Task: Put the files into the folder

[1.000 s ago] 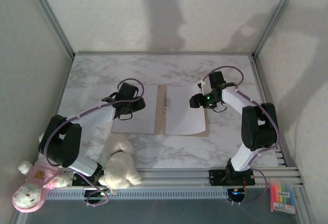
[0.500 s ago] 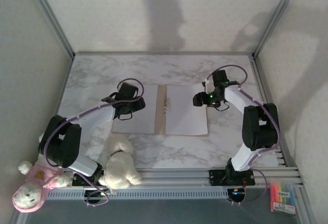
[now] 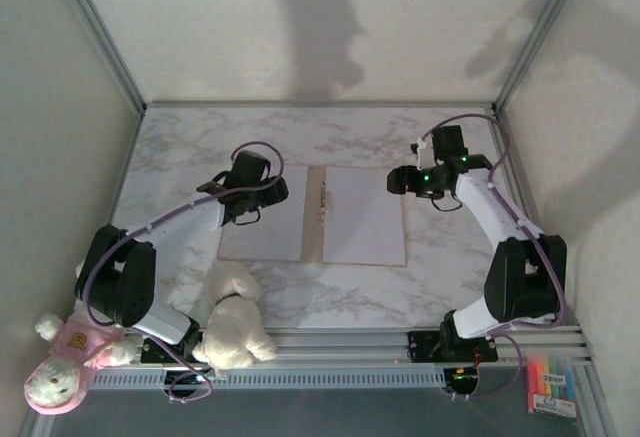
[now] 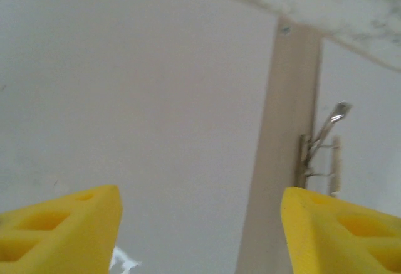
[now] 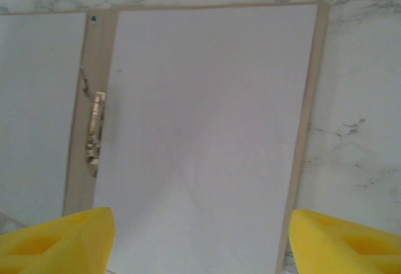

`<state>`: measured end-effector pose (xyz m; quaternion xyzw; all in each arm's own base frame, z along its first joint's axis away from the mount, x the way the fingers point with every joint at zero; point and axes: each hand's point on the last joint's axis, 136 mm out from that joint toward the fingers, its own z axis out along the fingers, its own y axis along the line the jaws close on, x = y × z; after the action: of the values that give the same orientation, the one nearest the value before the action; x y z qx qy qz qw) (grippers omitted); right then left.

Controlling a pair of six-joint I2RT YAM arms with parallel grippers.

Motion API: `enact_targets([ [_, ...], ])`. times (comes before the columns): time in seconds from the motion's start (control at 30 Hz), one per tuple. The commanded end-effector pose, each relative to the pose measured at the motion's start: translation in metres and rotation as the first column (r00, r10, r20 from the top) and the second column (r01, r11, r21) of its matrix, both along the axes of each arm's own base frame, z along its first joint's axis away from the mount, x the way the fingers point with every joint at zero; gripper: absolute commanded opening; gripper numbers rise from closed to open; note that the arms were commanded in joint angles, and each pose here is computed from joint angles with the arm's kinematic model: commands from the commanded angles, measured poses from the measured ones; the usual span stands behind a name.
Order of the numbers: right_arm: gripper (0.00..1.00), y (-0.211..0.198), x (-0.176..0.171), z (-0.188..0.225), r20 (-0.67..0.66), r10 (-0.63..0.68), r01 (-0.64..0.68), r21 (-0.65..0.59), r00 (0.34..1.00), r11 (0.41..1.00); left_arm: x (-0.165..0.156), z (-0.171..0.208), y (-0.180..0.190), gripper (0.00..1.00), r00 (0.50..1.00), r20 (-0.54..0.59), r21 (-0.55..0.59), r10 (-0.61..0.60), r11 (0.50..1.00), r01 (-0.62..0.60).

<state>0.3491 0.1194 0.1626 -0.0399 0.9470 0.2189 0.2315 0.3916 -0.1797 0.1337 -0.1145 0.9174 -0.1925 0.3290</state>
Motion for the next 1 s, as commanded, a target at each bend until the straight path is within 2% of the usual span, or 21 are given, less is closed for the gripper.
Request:
enact_targets([
  [0.0, 0.74, 0.008, -0.008, 0.013, 0.003, -0.016, 0.015, 0.097, 1.000, 0.995, 0.023, 0.011, -0.031, 0.76, 0.992, 0.069, -0.011, -0.106, 0.994, 0.107],
  [0.2, 0.73, 0.020, -0.019, 0.008, -0.017, -0.045, 0.047, 0.220, 0.999, 0.974, 0.053, 0.000, -0.067, 0.85, 0.978, 0.072, -0.005, -0.197, 0.980, 0.198],
  [0.47, 0.71, 0.026, -0.037, -0.026, -0.112, -0.069, 0.099, 0.288, 0.991, 0.953, 0.075, -0.030, -0.102, 0.86, 0.957, 0.022, -0.009, -0.289, 0.957, 0.289],
  [0.77, 0.72, 0.028, -0.047, -0.035, -0.129, -0.052, 0.090, 0.307, 0.990, 0.947, 0.082, -0.050, -0.134, 0.85, 0.910, 0.005, -0.063, -0.414, 0.908, 0.414],
  [0.97, 0.72, 0.028, -0.048, -0.033, -0.121, -0.046, 0.081, 0.303, 0.992, 0.950, 0.073, -0.053, -0.155, 0.85, 0.870, 0.004, -0.127, -0.492, 0.863, 0.489],
])
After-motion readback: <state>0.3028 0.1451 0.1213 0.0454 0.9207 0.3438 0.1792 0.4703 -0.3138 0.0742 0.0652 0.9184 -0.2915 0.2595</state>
